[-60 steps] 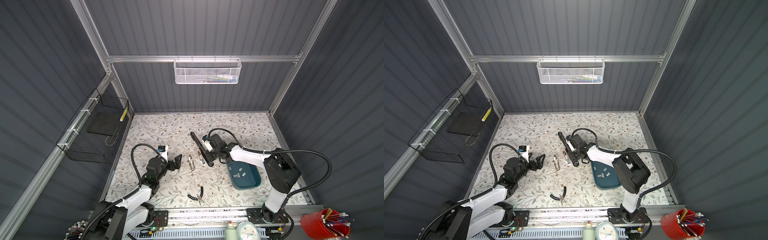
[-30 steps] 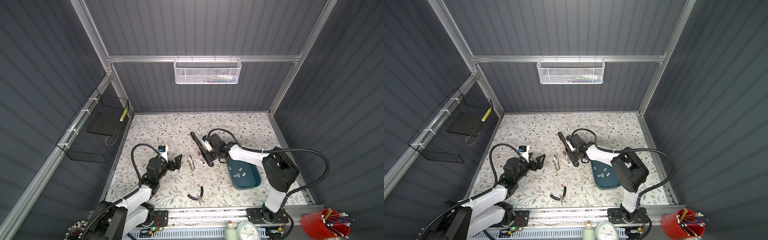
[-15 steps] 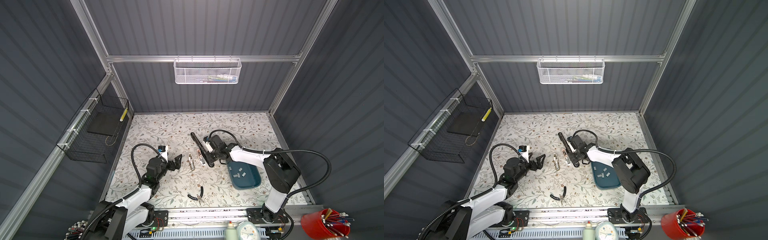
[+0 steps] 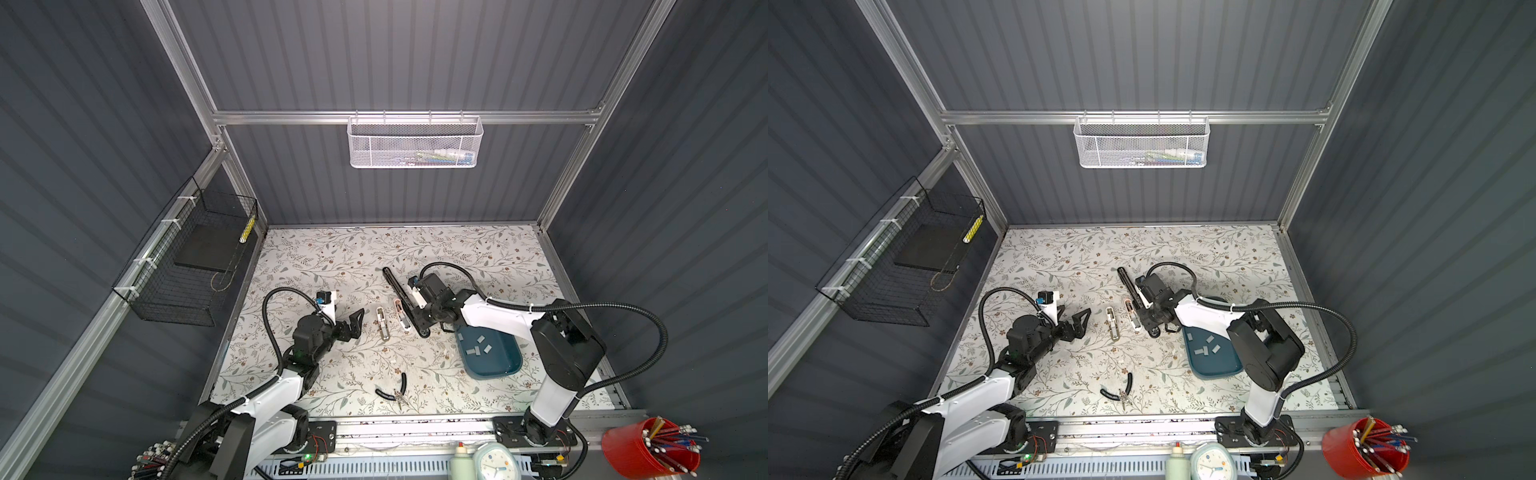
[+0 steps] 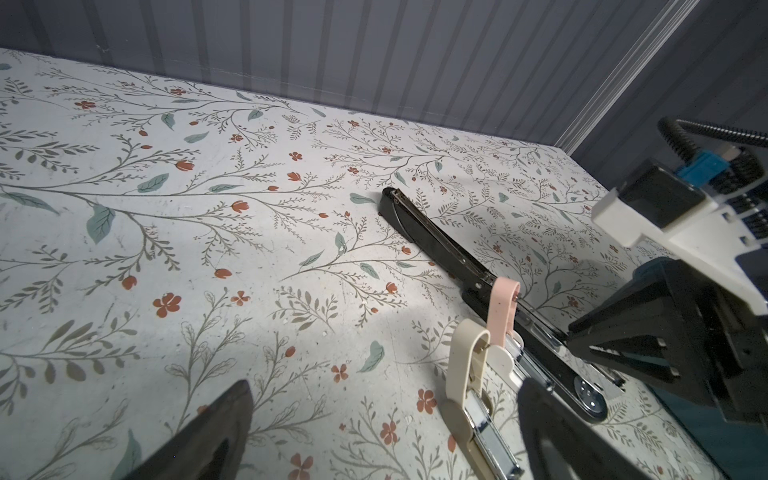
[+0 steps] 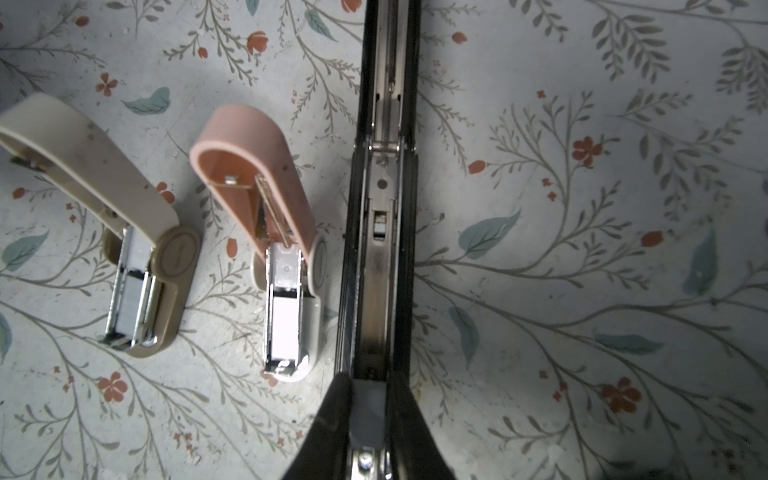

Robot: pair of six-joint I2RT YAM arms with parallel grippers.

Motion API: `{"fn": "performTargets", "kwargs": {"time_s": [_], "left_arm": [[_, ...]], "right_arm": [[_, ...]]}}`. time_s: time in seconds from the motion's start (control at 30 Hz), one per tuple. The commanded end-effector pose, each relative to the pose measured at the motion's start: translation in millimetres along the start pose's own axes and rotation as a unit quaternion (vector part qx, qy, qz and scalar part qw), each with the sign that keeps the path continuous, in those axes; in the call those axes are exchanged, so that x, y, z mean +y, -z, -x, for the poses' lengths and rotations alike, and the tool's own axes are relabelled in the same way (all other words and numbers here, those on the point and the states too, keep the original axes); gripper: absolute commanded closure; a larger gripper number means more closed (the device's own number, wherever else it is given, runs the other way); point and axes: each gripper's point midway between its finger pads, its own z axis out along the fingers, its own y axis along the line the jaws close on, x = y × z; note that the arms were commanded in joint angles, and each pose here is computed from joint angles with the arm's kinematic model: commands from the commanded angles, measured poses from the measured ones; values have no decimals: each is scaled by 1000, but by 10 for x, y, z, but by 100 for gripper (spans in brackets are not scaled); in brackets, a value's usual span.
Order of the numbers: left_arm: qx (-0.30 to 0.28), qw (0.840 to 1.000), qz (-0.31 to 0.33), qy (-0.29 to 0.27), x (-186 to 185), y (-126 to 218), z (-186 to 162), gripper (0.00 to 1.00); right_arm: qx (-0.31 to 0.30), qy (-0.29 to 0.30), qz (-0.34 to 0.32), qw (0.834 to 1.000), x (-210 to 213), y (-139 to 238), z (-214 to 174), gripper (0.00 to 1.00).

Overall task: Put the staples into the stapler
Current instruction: 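Release the strip and lift the right gripper back toward the teal tray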

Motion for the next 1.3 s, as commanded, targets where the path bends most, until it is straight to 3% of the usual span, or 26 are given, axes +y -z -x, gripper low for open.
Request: {"fn": "performTargets", "kwargs": {"time_s": [0.0, 0.4, 0.67, 1.03, 1.17, 1.2, 1.27], "left_arm": [[-10, 1000, -7, -12, -27, 0, 45, 1], [-13, 1000, -7, -12, -26, 15, 50, 1], [-7, 1000, 13, -4, 42, 4, 40, 1], [-6, 997, 72, 16, 239, 57, 37, 1], [-4, 998, 68, 14, 221, 57, 35, 1], [-1, 998, 67, 15, 217, 51, 32, 1], [3, 998, 66, 15, 215, 41, 22, 1]], "right_arm": [[16, 3, -8, 1000, -20, 50, -127, 74], [-17, 18, -24, 999, -38, 231, -6, 66], [-104, 31, -58, 992, -104, 664, 158, 49], [-159, 14, -77, 984, -181, 1018, 203, 46], [-162, -74, -48, 983, 4, 1294, 202, 47], [-169, -104, -21, 980, 151, 1395, 220, 49], [-211, -101, 55, 971, 587, 1532, 246, 46]]}}
